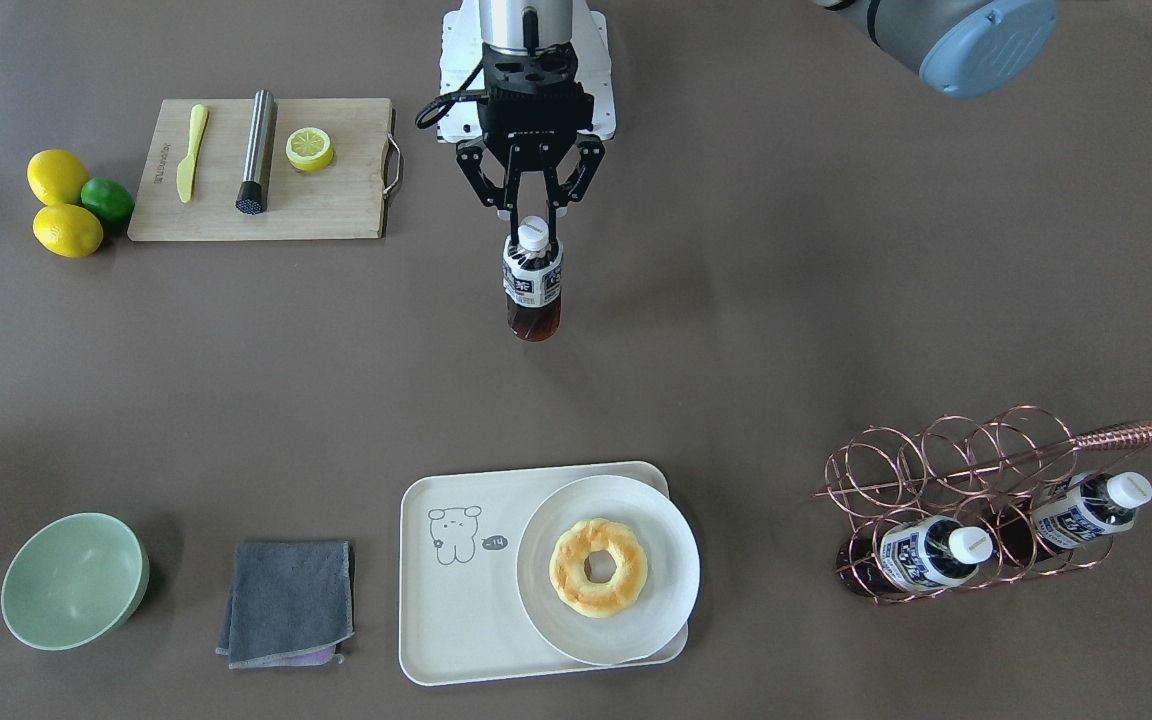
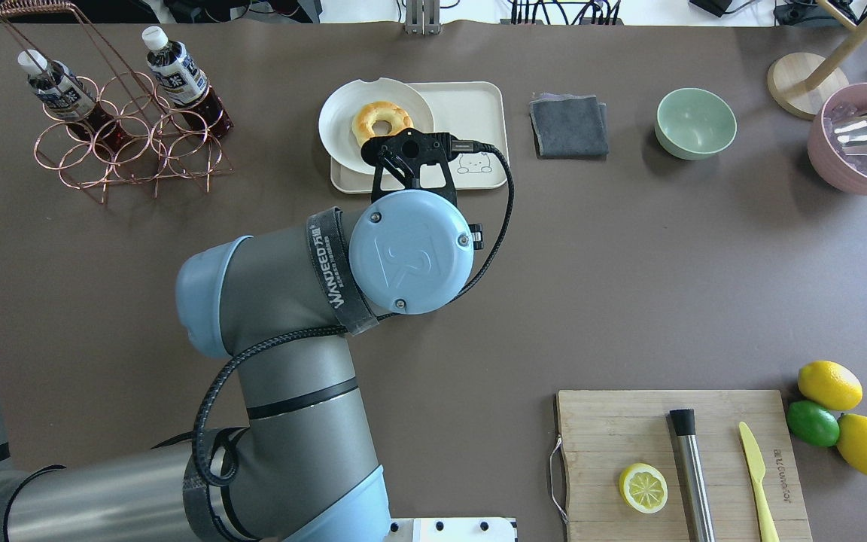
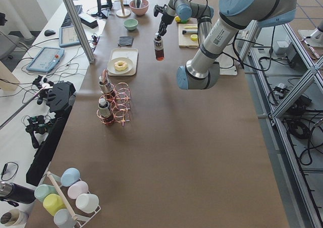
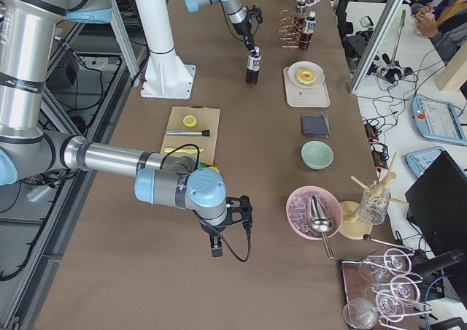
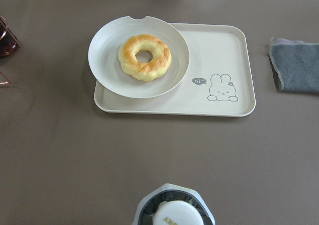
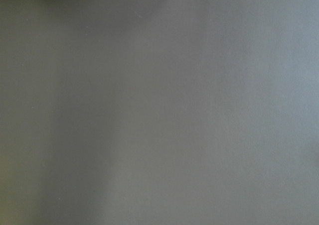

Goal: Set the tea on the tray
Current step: 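Carry the bottle toward the tray and stand it on the table in front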

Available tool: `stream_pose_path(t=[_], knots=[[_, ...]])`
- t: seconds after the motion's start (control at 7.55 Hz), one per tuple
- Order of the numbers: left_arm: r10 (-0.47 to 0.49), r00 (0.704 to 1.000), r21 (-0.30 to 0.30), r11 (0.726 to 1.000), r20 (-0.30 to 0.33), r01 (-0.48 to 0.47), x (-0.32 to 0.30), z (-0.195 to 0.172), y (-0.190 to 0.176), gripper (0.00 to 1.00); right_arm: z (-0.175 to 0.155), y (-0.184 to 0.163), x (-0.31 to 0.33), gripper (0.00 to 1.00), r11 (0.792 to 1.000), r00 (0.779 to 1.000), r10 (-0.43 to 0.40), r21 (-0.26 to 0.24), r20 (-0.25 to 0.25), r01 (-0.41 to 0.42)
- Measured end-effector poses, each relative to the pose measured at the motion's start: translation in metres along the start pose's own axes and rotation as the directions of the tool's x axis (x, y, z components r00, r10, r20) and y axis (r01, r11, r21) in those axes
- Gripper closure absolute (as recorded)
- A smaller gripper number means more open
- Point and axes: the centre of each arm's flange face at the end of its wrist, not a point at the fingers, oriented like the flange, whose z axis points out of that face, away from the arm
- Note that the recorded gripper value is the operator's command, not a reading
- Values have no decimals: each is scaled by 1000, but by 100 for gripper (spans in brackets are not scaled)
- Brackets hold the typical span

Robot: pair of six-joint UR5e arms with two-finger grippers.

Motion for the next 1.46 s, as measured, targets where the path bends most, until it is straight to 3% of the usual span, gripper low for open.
stream_pose_path(t=[0.26, 0.4, 0.53, 0.93, 1.46], knots=[[9, 1000, -4, 1000, -4, -9, 7, 20, 13, 100, -2, -2, -1, 0, 1000, 1000, -1, 4, 0, 1], [12, 1000, -6, 1000, -6, -12, 8, 22, 15, 91, -2, -3, -1, 0, 1000, 1000, -1, 4, 0, 1], [15, 1000, -7, 1000, -9, -15, 9, 21, 17, 3, -1, -2, -1, 0, 1000, 1000, -1, 4, -1, 1], [21, 1000, -9, 1000, -5, -21, 5, 23, 20, 2, 1, 1, 0, 0, 1000, 1000, 4, -2, 1, -4], [17, 999, 1, 1000, -46, -17, 1, 1, 14, 2, 3, 4, 2, 0, 1000, 1000, 12, -7, 2, -12]])
